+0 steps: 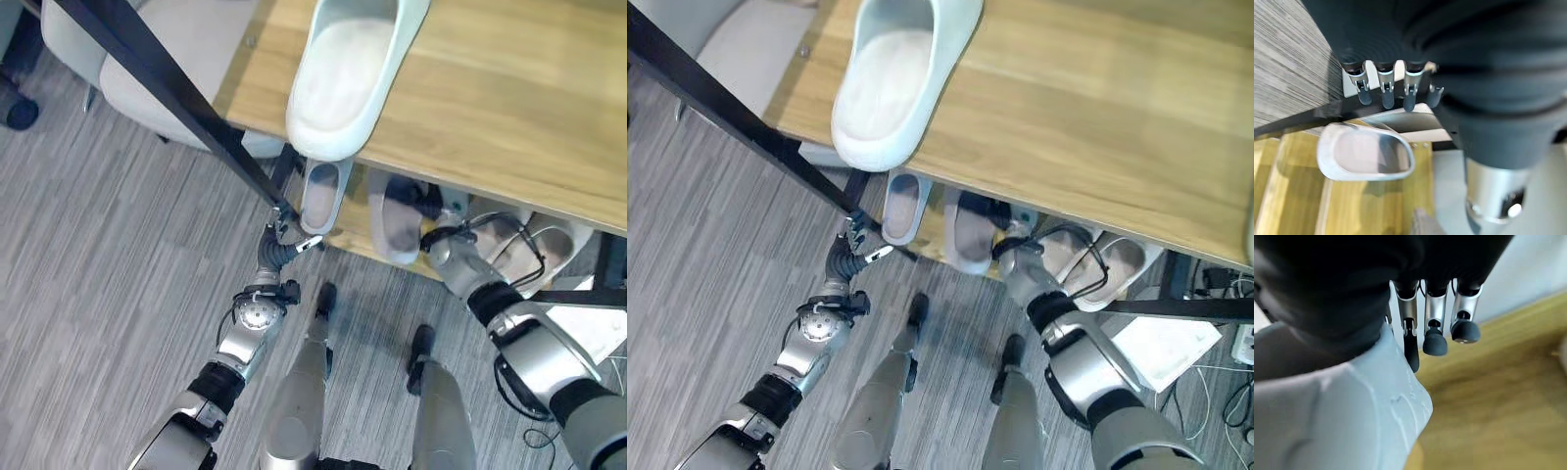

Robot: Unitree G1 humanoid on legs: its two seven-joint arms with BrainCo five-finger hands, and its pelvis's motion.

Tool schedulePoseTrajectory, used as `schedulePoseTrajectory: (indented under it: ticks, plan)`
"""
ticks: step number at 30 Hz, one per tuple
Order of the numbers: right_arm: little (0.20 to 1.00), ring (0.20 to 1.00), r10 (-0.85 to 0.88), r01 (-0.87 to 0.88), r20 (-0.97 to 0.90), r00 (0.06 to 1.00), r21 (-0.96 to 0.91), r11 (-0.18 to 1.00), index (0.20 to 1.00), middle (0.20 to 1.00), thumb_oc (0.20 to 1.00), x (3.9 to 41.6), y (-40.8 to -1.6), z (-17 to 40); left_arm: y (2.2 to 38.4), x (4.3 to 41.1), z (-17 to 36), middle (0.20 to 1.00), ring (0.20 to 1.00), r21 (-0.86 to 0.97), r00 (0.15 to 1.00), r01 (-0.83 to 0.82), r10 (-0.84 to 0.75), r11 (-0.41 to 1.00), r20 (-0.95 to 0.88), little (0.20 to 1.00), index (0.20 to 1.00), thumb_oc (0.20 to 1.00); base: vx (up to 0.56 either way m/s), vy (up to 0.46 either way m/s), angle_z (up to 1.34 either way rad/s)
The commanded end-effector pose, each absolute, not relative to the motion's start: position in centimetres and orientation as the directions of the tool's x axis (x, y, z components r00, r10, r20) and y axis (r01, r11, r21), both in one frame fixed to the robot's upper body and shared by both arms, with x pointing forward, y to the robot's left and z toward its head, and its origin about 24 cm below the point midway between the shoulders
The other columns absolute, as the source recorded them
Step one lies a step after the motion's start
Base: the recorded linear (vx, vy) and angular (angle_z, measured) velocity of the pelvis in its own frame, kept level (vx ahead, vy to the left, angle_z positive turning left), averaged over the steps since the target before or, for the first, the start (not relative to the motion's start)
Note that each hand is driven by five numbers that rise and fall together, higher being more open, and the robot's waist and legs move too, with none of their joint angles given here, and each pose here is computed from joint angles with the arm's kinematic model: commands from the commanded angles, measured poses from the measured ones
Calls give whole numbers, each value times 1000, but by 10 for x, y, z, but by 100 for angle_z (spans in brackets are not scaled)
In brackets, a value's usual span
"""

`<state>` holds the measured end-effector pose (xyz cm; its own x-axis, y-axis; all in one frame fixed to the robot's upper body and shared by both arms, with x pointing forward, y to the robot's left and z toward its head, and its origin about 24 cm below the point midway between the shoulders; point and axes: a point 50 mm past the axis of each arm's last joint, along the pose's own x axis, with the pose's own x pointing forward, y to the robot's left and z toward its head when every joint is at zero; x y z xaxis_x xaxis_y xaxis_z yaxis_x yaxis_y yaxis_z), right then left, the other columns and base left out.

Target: Arrange the slippers neatly on the shoe rack.

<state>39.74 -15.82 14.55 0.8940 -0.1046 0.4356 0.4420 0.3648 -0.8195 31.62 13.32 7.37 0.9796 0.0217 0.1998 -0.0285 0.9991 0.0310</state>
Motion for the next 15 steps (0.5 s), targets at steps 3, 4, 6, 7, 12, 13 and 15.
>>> schedulePoseTrajectory:
  ticks: [3, 4, 6, 7, 12, 13, 15]
  plan:
    - [200, 200, -197, 568, 534, 822, -745, 350, 200, 200, 200, 406, -178, 182, 111, 317, 122, 1000, 1000, -4, 909, 77, -68, 997, 411, 1000, 1000, 1000, -29, -5, 6]
    - [200, 200, -220, 576, 532, 817, -742, 343, 200, 200, 200, 407, -184, 185, 108, 317, 125, 1000, 1000, 2, 904, 93, -86, 996, 420, 1000, 1000, 1000, -10, -20, 7]
    - [200, 200, -246, 572, 516, 820, -751, 331, 200, 200, 200, 409, -192, 187, 101, 317, 129, 1000, 1000, 10, 895, 130, -121, 992, 429, 1000, 1000, 1000, 3, -36, 15]
    - [200, 200, -246, 572, 517, 820, -750, 331, 200, 200, 200, 409, -192, 187, 101, 317, 129, 1000, 1000, 10, 895, 130, -121, 992, 430, 1000, 1000, 1000, 28, -47, 27]
    - [1000, 1000, -256, 486, 421, 870, -819, 306, 1000, 1000, 1000, 415, -197, 185, 94, 317, 132, 1000, 1000, 22, 886, 186, -177, 982, 428, 1000, 1000, 1000, 27, -30, 20]
    - [1000, 1000, -258, 453, 383, 887, -830, 325, 1000, 1000, 1000, 417, -194, 184, 94, 318, 132, 1000, 1000, 27, 886, 193, -186, 981, 424, 1000, 1000, 1000, 18, -16, 6]
    - [1000, 1000, -275, 446, 364, 890, -820, 359, 1000, 1000, 1000, 417, -193, 182, 95, 318, 132, 1000, 1000, 28, 887, 194, -188, 981, 421, 1000, 1000, 1000, 19, -14, 3]
